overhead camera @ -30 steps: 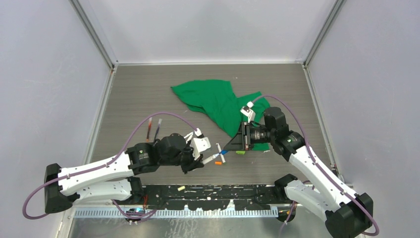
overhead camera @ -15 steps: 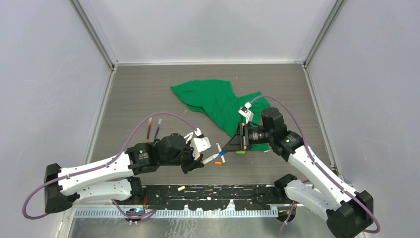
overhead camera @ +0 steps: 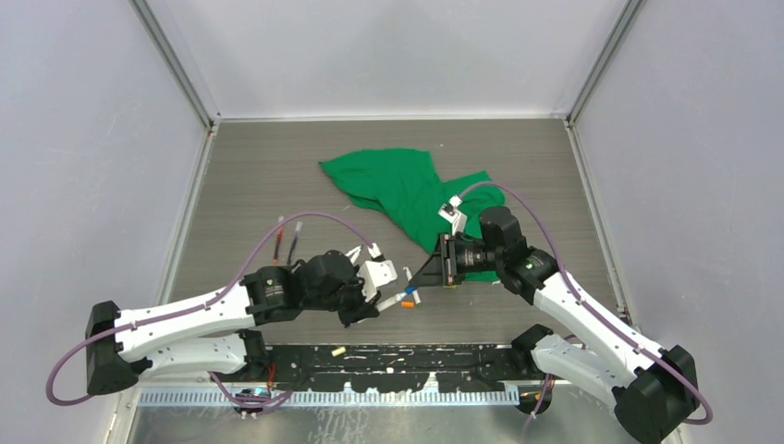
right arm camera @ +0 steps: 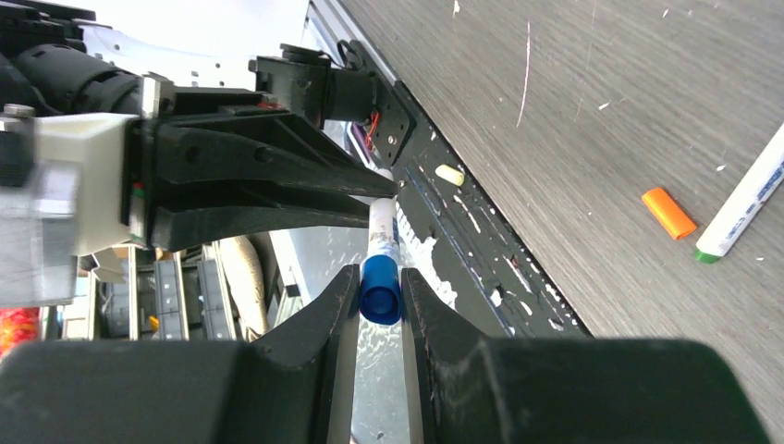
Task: Insert the pens into the pen caps
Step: Insert the pen cap onto the pen.
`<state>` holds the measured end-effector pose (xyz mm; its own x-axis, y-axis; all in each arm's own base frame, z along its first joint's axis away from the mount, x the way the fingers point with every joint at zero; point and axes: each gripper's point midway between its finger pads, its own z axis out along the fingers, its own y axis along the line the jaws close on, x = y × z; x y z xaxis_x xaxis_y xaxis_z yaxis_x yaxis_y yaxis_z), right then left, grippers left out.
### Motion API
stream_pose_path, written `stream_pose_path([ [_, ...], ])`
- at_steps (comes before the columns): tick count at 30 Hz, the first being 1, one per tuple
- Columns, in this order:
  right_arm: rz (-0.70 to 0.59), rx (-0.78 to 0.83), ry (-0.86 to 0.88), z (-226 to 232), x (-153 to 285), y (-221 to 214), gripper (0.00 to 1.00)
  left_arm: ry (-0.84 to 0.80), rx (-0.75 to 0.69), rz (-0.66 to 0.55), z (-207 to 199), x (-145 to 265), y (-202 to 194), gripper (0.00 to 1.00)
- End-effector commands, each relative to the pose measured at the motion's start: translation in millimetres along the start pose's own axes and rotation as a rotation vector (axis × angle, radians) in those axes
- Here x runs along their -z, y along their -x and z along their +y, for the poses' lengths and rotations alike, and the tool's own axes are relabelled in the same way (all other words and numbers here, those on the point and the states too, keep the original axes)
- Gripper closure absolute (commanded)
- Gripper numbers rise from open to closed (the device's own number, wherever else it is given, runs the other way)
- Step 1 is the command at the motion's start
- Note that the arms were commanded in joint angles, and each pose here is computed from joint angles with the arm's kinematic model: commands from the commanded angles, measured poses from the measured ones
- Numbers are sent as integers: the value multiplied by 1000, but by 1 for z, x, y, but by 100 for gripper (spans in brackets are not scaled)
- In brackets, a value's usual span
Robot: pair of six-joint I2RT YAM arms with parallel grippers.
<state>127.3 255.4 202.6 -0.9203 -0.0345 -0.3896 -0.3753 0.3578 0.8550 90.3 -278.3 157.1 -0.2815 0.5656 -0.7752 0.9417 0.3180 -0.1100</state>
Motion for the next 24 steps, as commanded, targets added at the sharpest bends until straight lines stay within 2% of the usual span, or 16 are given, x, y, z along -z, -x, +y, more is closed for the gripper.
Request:
stream_pose_path([
  [1,11,11,27,4,-5,-3,85,-27,-31,-252,-8,11,77,100],
  [10,22,15,20,2,-4,-6,85,42,-2,-246,4,11,74,100],
  [24,73,-15,37,-4,-15,-21,86,53,-25,-372,7,-4,112,100],
])
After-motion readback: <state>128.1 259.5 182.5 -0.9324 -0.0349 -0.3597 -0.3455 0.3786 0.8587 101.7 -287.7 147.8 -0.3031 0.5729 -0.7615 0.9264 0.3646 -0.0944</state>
